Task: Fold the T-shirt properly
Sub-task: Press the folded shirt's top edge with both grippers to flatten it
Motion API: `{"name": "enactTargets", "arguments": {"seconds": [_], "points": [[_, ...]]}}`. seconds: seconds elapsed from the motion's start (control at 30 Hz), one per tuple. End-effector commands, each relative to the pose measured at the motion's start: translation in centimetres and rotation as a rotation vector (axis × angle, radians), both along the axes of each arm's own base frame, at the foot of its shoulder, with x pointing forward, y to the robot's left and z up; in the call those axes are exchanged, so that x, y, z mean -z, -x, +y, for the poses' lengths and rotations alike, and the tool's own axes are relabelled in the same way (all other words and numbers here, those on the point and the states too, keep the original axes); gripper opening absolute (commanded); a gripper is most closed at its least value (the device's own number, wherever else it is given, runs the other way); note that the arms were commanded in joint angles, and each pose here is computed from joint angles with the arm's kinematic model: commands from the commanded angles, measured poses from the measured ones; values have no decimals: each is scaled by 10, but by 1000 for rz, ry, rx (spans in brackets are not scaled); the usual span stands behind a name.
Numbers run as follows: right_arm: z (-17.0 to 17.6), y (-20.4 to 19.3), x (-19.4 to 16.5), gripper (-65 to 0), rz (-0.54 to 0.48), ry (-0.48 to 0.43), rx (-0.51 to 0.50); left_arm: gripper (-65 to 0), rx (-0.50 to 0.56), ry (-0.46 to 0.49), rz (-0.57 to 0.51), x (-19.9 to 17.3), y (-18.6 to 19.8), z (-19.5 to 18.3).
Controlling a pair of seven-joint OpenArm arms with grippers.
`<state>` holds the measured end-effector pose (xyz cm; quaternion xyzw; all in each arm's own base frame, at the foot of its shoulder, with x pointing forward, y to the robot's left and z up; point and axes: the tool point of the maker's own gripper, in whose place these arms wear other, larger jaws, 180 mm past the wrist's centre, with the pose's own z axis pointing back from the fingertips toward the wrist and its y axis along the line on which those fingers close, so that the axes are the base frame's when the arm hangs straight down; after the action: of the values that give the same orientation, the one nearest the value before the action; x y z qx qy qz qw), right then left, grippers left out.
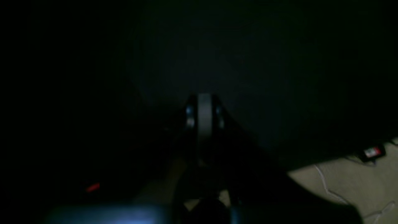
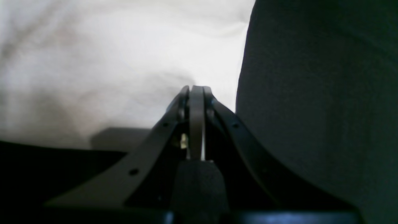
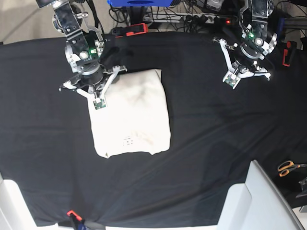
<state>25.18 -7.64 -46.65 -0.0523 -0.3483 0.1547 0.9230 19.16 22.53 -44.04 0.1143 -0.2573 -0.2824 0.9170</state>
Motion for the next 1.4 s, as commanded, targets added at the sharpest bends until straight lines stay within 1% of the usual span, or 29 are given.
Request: {"name": "enactTargets", "arguments": {"seconds": [0.0, 0.13, 0.23, 0.43, 0.53, 0.6, 0.77, 0.9, 0.93, 1.0, 1.1, 1.17, 1.23, 1.3, 1.37], "points": [[-1, -3, -1, -647, -12, 4, 0, -650, 3, -7, -46, -10, -10, 3], [-6, 2, 12, -647, -13, 13, -3, -650, 4, -6, -46, -10, -10, 3], [-22, 13, 24, -647, 25, 31, 36, -650, 5, -12, -47, -10, -11, 4], [-20, 15, 17, -648, 11, 20, 40, -650, 4, -12, -47, -10, -12, 4], [-20, 24, 17, -648, 19, 15, 44, -650, 4, -14, -47, -10, -12, 4], [-22, 30, 12, -648, 20, 10, 57, -650, 5, -13, -50, -10, -13, 4], [-6, 29, -11, -648, 12, -39, 75, -650, 10, -5, -68, -14, -21, 1], [-3, 17, -41, -648, -44, -64, 84, -650, 4, 15, -91, -17, -29, -6], [-2, 14, -49, -648, -59, -72, 86, -650, 2, 26, -112, -21, -35, -10], [-2, 9, -61, -648, -74, -78, 92, -650, -3, 58, -149, -29, -46, -24], [-3, -2, -68, -648, -89, -77, 93, -650, 49, 146, -168, -31, -52, -72], [-3, -2, -64, -648, -79, -73, 93, -650, 121, 209, -166, -31, -55, -114], [-3, -2, -61, -648, -74, -68, 91, -650, 168, 266, -157, -29, -55, -149], [-4, -3, -57, -648, -67, -64, 90, -650, 195, 317, -163, -32, -59, -177], [-4, -3, -51, -647, -54, -57, 88, -650, 210, 352, -162, -32, -65, -197]]}}
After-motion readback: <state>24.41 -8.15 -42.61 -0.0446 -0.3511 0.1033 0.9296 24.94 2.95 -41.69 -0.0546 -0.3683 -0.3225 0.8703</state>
